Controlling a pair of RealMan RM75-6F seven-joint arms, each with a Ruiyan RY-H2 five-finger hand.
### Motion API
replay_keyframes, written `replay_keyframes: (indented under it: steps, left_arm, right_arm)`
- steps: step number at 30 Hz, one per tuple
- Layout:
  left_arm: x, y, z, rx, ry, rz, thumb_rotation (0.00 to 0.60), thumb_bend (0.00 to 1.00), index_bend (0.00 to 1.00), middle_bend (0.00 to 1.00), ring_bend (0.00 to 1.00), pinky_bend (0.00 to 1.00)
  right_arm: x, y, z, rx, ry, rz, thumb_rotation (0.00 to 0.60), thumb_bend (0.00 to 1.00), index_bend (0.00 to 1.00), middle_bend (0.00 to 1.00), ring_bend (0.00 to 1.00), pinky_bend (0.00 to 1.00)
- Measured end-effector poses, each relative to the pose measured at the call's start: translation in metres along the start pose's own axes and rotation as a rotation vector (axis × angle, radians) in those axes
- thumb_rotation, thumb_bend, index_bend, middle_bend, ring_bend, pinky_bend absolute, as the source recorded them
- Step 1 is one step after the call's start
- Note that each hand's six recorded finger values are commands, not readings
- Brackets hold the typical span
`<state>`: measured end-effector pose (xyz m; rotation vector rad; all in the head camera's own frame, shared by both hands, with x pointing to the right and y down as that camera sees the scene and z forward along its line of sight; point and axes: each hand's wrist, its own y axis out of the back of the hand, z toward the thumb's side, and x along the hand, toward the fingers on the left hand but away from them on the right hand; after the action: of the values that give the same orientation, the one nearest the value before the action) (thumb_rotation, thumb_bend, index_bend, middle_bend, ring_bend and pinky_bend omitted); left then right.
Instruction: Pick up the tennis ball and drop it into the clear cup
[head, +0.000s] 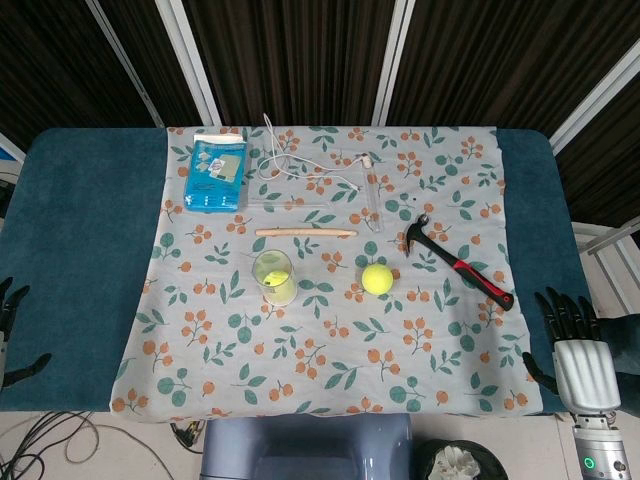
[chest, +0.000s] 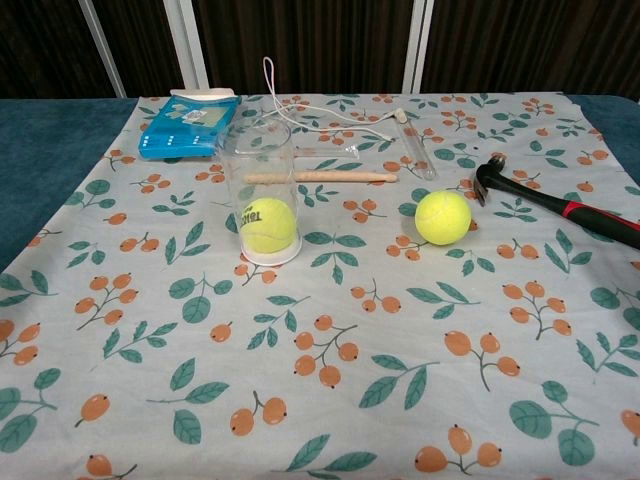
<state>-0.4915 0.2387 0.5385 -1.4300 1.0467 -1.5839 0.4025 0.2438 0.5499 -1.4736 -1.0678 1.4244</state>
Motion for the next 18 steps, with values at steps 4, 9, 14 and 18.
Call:
replay_keyframes:
  steps: [4, 9, 14, 18]
  left_arm:
    - [-0.0005, -0.0001, 0.0003, 0.001, -0.001, -0.001, 0.6, 0.02, 0.12, 0.0, 0.0, 0.0]
    - [-0.0015, 0.0007, 0.0005, -0.001, -0.003, 0.001, 0.6, 0.02, 0.12, 0.0, 0.0, 0.0]
    - [-0.0021, 0.003, -0.001, -0.005, 0.0, 0.009, 0.6, 0.02, 0.12, 0.0, 0.0, 0.0]
    - [-0.0019, 0.0028, -0.0015, -0.005, 0.002, 0.008, 0.6, 0.02, 0.12, 0.0, 0.0, 0.0]
  right_arm:
    - [0.0003, 0.0008, -0.0001, -0.001, 0.0, -0.002, 0.6, 0.36, 0.06, 0.06, 0.1, 0.0]
    - [0.0006, 0.0015, -0.001, -0.003, -0.003, -0.002, 0.6, 0.36, 0.06, 0.06, 0.1, 0.0]
    - [0.0002, 0.0003, -0.0018, -0.007, -0.003, 0.007, 0.6, 0.36, 0.06, 0.06, 0.1, 0.0]
    - [-0.0005, 0.0002, -0.0035, -0.01, -0.006, 0.013, 0.6, 0.36, 0.05, 0.06, 0.1, 0.0]
